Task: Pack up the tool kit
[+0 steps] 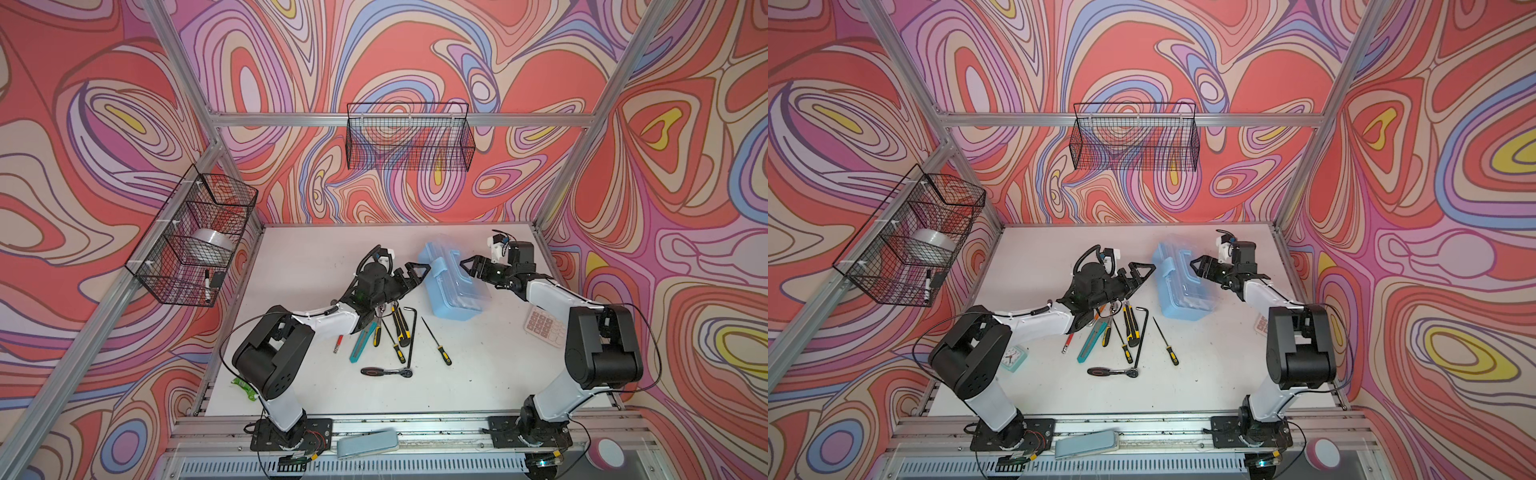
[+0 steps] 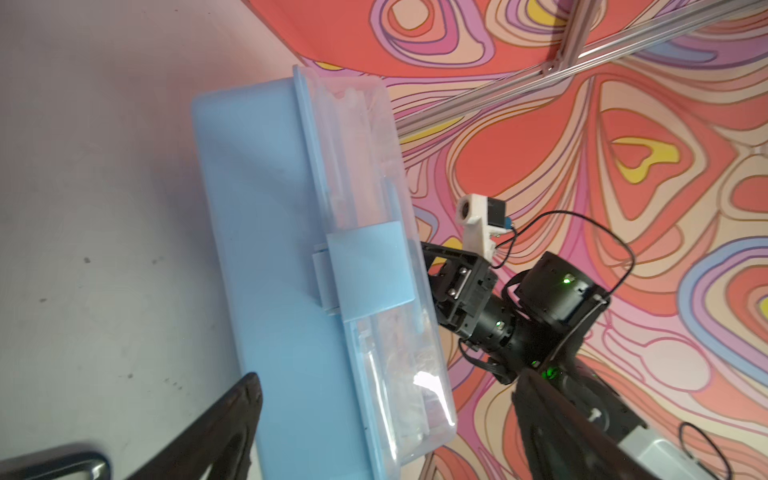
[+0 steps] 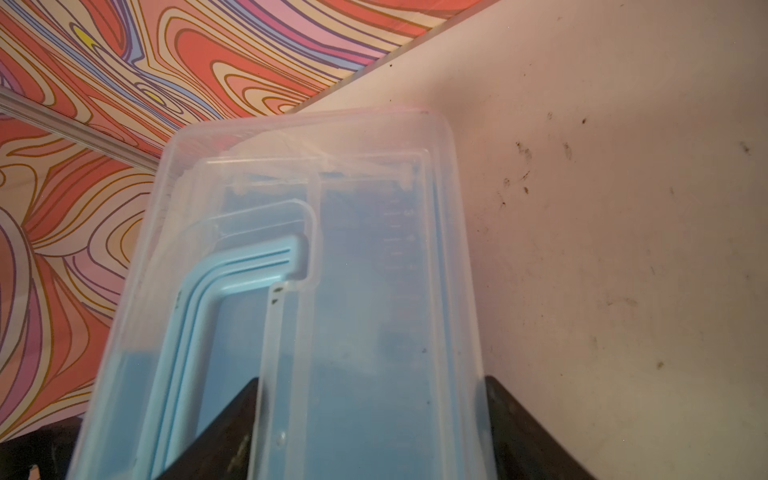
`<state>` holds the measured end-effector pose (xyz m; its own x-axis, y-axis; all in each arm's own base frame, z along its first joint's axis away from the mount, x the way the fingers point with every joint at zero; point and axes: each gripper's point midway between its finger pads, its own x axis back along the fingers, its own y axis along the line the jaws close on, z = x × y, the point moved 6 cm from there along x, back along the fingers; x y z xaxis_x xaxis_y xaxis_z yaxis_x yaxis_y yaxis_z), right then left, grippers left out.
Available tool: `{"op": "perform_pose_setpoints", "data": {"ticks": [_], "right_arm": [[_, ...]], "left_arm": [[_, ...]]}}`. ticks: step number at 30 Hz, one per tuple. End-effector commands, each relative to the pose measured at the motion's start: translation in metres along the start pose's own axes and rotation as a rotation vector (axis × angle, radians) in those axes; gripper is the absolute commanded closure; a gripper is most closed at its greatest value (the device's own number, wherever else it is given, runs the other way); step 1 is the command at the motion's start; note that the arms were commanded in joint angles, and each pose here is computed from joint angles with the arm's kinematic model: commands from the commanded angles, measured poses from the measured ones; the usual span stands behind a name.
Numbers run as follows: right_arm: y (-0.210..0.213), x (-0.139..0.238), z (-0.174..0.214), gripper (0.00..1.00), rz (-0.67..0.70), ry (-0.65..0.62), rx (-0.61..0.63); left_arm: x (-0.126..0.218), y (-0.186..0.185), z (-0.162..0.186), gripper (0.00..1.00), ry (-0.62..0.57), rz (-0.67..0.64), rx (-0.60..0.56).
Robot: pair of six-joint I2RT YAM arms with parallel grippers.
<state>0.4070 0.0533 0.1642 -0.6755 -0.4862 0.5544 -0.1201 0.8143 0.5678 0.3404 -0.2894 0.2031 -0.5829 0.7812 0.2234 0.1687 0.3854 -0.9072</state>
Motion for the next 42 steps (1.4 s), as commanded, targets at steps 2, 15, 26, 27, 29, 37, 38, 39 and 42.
{"op": "perform_pose_setpoints", "data": {"ticks": [2,15,26,27,29,37,38,39,42], "right_arm": [[-0.027,-0.001,0.029,0.67,0.162,0.114,-0.049],[-0.020,0.004,0.012,0.68,0.187,0.097,-0.013],[-0.015,0.000,0.008,0.69,0.266,0.124,0.062],[-0.014,-0.002,0.008,0.69,0.270,0.127,0.069],[-0.012,-0.005,0.010,0.69,0.272,0.138,0.079],[-0.003,-0.012,0.012,0.69,0.302,0.160,0.120],[-0.002,-0.013,0.012,0.70,0.300,0.162,0.122],[-0.001,-0.013,0.013,0.70,0.296,0.162,0.121],[0.002,-0.012,0.012,0.70,0.282,0.162,0.115]], "left_arm": [[0.010,0.004,-0.006,0.04,0.014,-0.153,-0.117],[0.012,0.013,-0.004,0.03,0.100,-0.416,-0.349],[0.007,0.012,0.000,0.02,0.136,-0.483,-0.441],[0.007,0.013,0.001,0.02,0.138,-0.487,-0.441],[0.008,0.014,0.001,0.02,0.140,-0.495,-0.443],[0.010,0.018,0.004,0.02,0.152,-0.503,-0.441],[0.011,0.019,0.004,0.02,0.154,-0.504,-0.440],[0.011,0.019,0.005,0.02,0.156,-0.501,-0.441],[0.009,0.018,0.007,0.03,0.172,-0.484,-0.447]]}}
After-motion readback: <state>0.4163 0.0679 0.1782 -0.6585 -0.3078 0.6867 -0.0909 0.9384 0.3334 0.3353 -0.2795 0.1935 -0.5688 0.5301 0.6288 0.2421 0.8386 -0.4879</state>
